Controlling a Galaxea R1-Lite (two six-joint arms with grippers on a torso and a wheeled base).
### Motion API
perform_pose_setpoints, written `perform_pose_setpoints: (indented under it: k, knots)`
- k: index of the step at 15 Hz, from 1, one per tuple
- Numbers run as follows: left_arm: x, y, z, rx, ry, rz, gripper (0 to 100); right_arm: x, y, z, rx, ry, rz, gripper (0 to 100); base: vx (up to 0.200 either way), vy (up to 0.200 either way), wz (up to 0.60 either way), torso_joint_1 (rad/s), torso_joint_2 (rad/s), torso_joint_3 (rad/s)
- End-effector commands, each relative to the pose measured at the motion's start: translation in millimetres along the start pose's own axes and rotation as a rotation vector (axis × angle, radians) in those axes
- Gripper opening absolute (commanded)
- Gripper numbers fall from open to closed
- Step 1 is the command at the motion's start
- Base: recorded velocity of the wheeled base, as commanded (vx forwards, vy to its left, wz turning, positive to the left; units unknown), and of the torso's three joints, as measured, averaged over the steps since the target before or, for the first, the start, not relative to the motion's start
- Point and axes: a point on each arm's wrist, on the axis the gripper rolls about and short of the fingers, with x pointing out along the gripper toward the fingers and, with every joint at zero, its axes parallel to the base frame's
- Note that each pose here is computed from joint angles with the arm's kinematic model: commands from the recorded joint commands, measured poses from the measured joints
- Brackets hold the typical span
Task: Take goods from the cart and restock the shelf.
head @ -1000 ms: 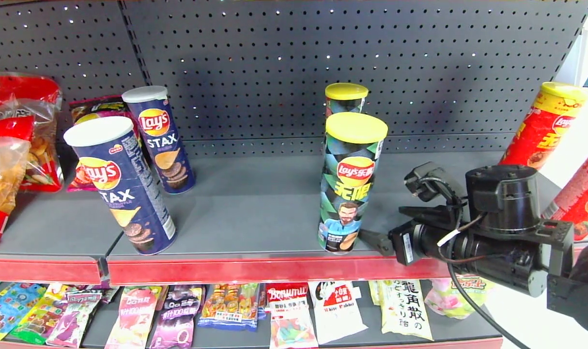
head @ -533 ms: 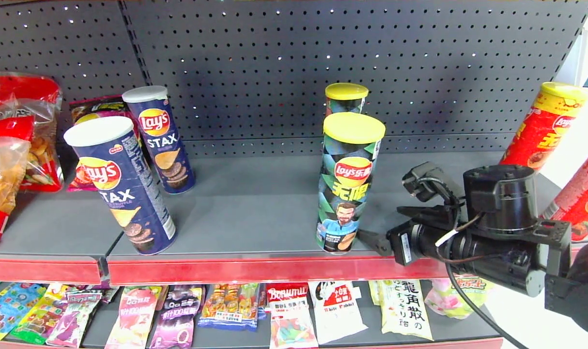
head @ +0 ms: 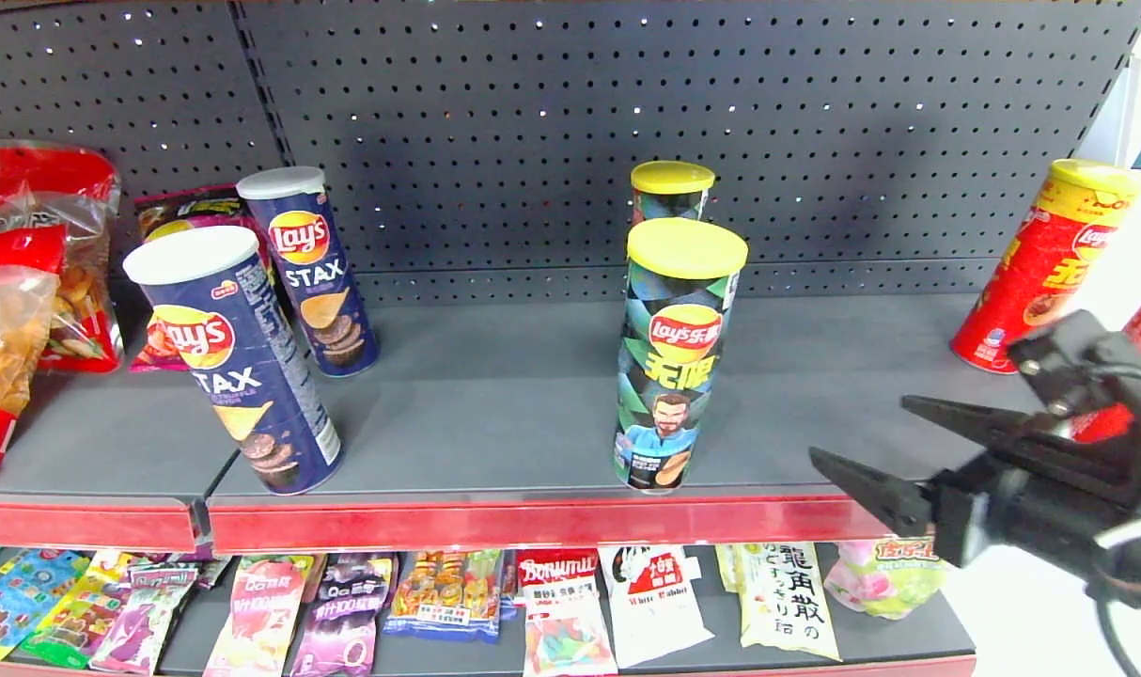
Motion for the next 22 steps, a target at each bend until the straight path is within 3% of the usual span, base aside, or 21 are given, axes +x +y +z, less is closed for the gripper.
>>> perform_pose_setpoints:
  k: [1,5,7,10,12,14,22]
  knots:
    - [0,0.0,0.0,0.0,0.0,0.0,100,-98,-13,-56,-0.049,-0.137,-0.029,100,0.0,0.0,0.0,0.0,0.0,0.0]
    - [0,0.0,0.0,0.0,0.001,0.0,100,-145,-1,-125,0.018,-0.156,-0.259,100,0.0,0.0,0.0,0.0,0.0,0.0]
    - [0,0.0,0.0,0.0,0.0,0.0,100,-154,7,-144,0.035,-0.146,-0.314,100,0.0,0.0,0.0,0.0,0.0,0.0]
    - [0,0.0,0.0,0.0,0.0,0.0,100,-161,11,-146,0.06,-0.235,-0.323,100,0.0,0.0,0.0,0.0,0.0,0.0]
    - [0,0.0,0.0,0.0,0.0,0.0,100,-161,9,-146,0.191,-0.299,-0.383,100,0.0,0.0,0.0,0.0,0.0,0.0]
    - [0,0.0,0.0,0.0,0.0,0.0,100,-161,7,-149,0.214,-0.275,-0.505,100,0.0,0.0,0.0,0.0,0.0,0.0]
    - [0,0.0,0.0,0.0,0.0,0.0,100,-160,7,-152,0.201,-0.24,-0.481,100,0.0,0.0,0.0,0.0,0.0,0.0]
